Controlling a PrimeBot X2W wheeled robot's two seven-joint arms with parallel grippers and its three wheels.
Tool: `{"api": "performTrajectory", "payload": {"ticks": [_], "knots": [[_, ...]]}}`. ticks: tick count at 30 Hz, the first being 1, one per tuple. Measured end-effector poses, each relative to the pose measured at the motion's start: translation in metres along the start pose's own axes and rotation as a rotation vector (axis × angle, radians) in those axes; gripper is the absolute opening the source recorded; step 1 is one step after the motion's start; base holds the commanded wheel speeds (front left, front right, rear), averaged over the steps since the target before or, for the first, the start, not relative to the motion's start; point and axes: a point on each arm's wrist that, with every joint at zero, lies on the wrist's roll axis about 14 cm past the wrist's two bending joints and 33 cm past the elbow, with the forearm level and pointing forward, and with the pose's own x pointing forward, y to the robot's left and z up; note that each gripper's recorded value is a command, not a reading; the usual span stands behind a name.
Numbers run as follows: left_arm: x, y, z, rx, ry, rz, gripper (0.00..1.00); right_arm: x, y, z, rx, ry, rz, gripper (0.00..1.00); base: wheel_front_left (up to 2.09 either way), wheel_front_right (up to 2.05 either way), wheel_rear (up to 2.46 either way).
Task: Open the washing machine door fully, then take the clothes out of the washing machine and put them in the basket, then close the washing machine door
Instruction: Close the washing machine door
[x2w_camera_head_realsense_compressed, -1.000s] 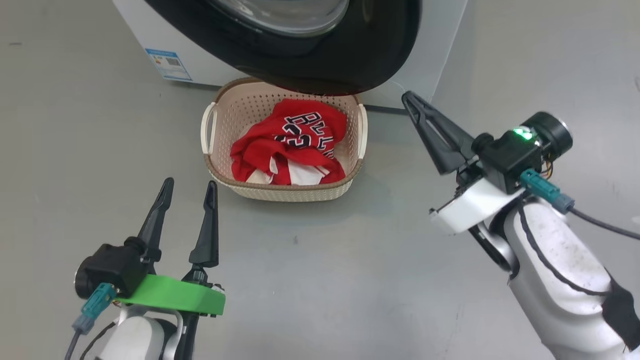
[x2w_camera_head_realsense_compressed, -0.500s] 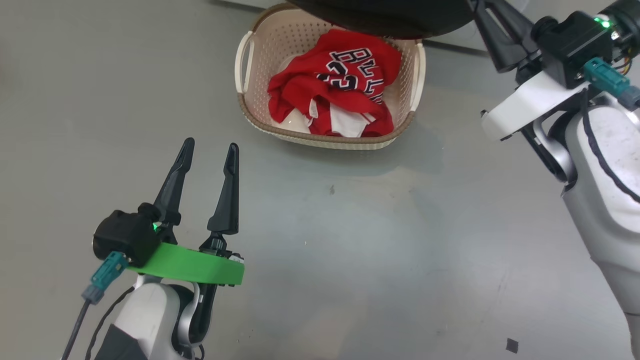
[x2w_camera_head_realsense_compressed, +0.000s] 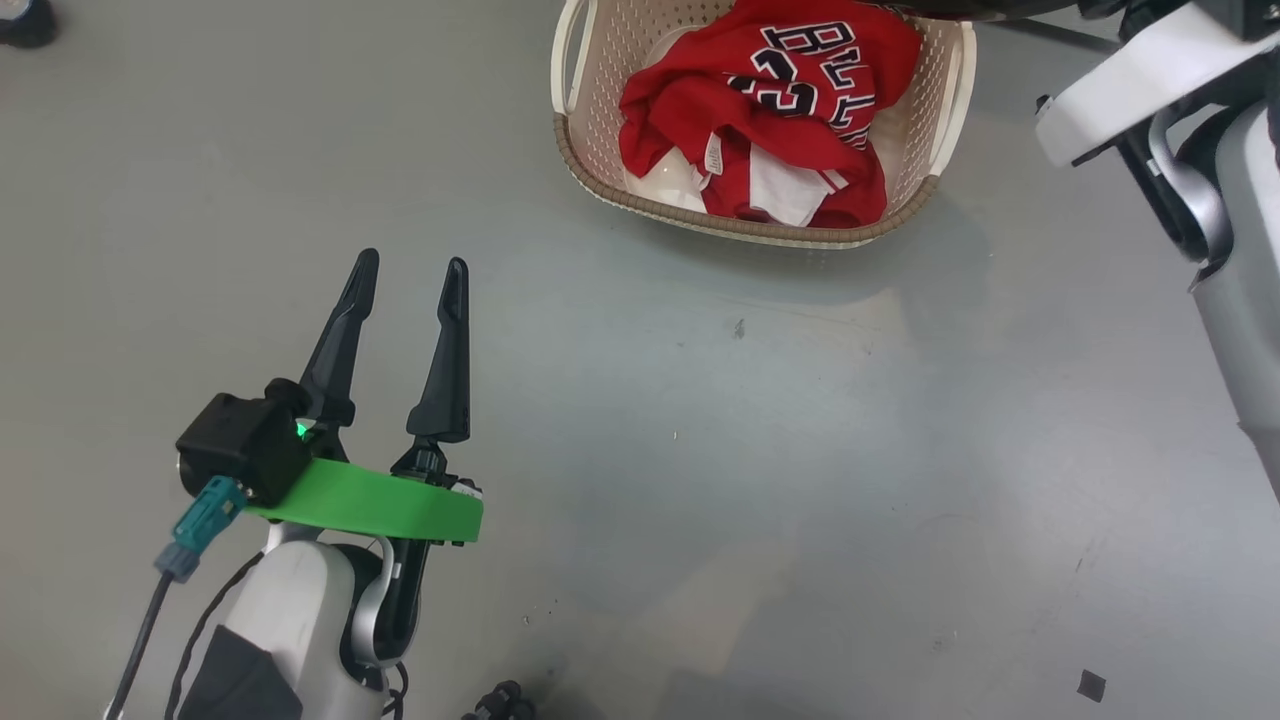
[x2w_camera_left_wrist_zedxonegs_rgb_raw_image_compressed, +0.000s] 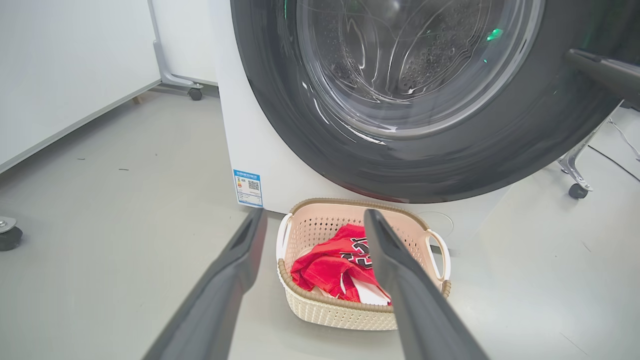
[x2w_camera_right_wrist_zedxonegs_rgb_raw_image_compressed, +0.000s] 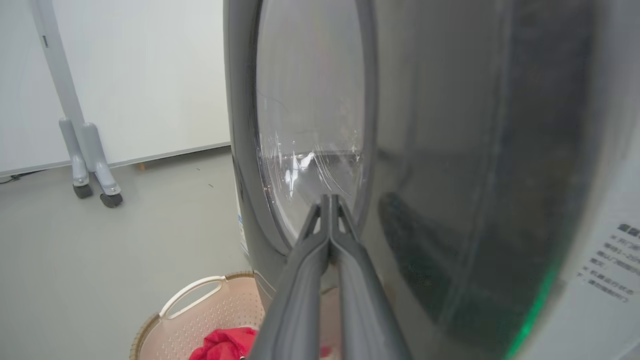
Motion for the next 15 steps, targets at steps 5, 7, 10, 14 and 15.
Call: {"api": "performTrajectory", "payload": {"ticks": [5,7,10,14,15], "knots": [[0.004,0.0,-0.004,0.01,0.007,-0.007,1.0,0.006,-0.014,0.0,0.001,-0.015,-0.025,0.0,0.0,0.0,0.0],[0.007,-0.001,-0.004,0.017,0.008,-0.012,1.0,0.007,-0.02,-0.001,0.002,-0.02,-0.037,0.0,0.0,0.0,0.0],[0.007,-0.001,-0.006,0.017,0.013,-0.017,1.0,0.007,-0.029,-0.003,0.006,-0.017,-0.059,0.0,0.0,0.0,0.0],[0.007,-0.001,-0.01,0.021,0.023,-0.016,1.0,0.01,-0.043,-0.001,0.0,-0.025,-0.091,0.0,0.0,0.0,0.0],[0.007,-0.001,-0.011,0.02,0.027,-0.014,1.0,0.011,-0.046,-0.001,-0.003,-0.025,-0.097,0.0,0.0,0.0,0.0]]}}
